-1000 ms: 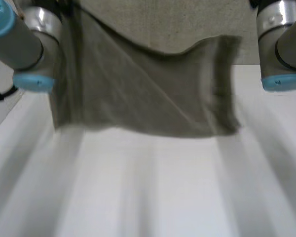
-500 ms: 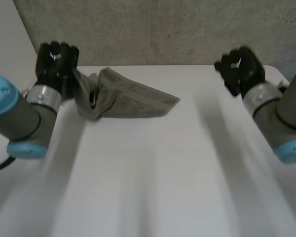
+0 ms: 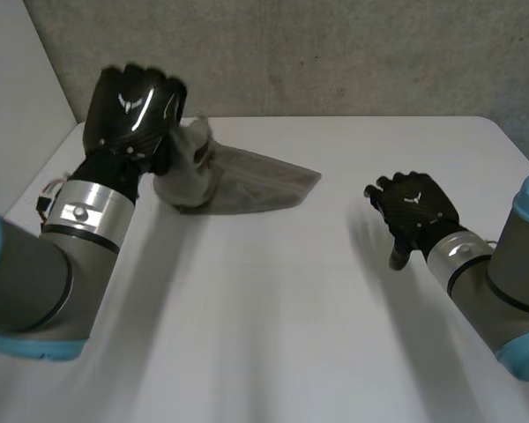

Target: Fold the towel.

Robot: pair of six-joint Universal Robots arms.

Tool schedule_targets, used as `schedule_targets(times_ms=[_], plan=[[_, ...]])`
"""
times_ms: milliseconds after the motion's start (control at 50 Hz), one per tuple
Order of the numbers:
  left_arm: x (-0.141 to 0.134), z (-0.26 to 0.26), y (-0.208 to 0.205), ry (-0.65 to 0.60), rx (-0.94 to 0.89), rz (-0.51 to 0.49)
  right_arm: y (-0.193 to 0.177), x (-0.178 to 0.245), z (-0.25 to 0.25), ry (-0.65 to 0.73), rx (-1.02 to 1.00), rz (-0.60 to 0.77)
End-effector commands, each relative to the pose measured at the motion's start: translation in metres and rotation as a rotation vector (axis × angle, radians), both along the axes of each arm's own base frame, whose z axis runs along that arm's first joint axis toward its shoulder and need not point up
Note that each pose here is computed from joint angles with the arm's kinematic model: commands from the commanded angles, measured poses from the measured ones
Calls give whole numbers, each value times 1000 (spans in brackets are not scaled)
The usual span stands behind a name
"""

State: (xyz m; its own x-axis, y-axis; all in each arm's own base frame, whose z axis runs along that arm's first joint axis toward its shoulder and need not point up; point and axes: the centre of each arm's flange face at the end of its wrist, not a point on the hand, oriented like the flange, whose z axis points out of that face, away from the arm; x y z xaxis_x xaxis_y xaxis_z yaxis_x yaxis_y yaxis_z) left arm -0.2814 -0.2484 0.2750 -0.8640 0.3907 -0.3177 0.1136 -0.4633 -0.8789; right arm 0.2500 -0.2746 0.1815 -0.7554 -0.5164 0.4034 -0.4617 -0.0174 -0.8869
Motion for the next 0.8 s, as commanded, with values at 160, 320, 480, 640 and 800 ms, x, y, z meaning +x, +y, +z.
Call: schedule_targets(times_ms=[160, 320, 480, 640, 800], plan=[[8, 40, 105, 40, -124, -192, 15, 19, 40, -94, -58, 121], [31, 54, 137, 85, -199, -188, 28, 46, 36, -87, -25, 211], [37, 46, 143, 82, -188, -181, 54, 99, 1, -55, 147, 434], [38, 33, 140, 63, -160, -170, 59, 134, -26, -116, 315, 489], [41, 32, 130, 58, -157, -137, 52, 143, -26, -216, 335, 450]])
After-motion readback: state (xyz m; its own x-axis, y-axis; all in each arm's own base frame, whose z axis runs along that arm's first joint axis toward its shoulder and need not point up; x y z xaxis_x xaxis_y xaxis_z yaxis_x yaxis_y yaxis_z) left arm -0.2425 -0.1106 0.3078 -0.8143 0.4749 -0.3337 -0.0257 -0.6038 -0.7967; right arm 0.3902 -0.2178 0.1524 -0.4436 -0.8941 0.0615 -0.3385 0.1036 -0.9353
